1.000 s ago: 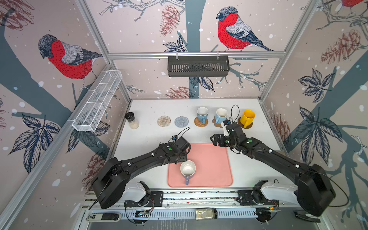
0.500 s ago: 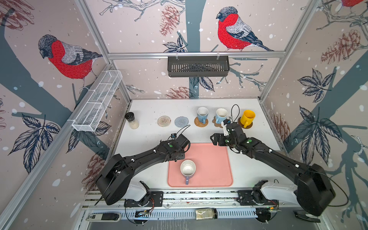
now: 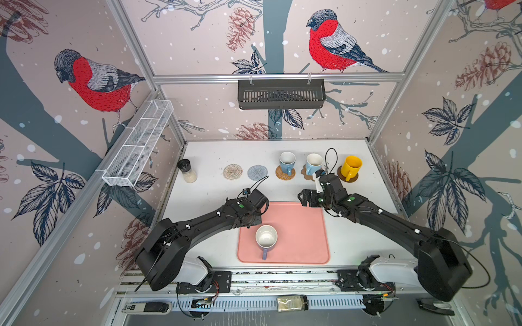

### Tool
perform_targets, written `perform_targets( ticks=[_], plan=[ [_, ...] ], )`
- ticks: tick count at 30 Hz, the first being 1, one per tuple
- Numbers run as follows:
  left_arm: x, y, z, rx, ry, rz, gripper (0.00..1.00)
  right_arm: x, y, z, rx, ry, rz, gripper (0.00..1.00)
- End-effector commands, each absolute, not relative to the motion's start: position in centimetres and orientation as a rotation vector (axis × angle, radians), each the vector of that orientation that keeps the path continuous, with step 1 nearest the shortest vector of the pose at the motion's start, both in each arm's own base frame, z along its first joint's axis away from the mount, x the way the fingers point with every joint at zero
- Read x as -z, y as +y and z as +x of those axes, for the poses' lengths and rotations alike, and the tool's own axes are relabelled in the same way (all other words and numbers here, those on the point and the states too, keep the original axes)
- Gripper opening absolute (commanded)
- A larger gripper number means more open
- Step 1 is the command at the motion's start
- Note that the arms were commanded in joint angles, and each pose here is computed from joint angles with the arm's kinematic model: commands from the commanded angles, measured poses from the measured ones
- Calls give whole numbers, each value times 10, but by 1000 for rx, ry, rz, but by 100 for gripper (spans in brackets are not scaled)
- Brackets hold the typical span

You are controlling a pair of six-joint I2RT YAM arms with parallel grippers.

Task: Place cups on coasters
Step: Pick up the cup from the tray, then place the cup on the coaster.

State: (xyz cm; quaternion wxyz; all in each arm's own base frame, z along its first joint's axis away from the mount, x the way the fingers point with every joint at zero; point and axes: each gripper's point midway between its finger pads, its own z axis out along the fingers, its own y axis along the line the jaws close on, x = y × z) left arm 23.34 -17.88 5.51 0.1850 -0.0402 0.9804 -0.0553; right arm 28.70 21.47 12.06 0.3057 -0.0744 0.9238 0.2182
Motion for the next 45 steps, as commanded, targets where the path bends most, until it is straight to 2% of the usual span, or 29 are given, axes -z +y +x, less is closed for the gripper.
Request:
perform_targets(
  ticks=[1, 13, 30, 37, 45],
  plan=[
    [-61, -178, 240, 160, 2729, -110, 1, -122, 215, 289, -571, 2438, -191, 94],
    [-77, -172, 244, 118, 2699, -95, 0, -119, 212, 290, -552, 2443, -185, 94],
    [-146, -166, 248, 147, 2588, -15, 0, -125, 212, 289, -556, 2433, -178, 94],
    [-167, -170, 263, 165, 2503, 36, 0, -125, 209, 287, -553, 2431, -167, 94],
    [-184, -179, 298, 153, 2474, 62, 0, -137, 206, 286, -555, 2403, -167, 94]
  ],
)
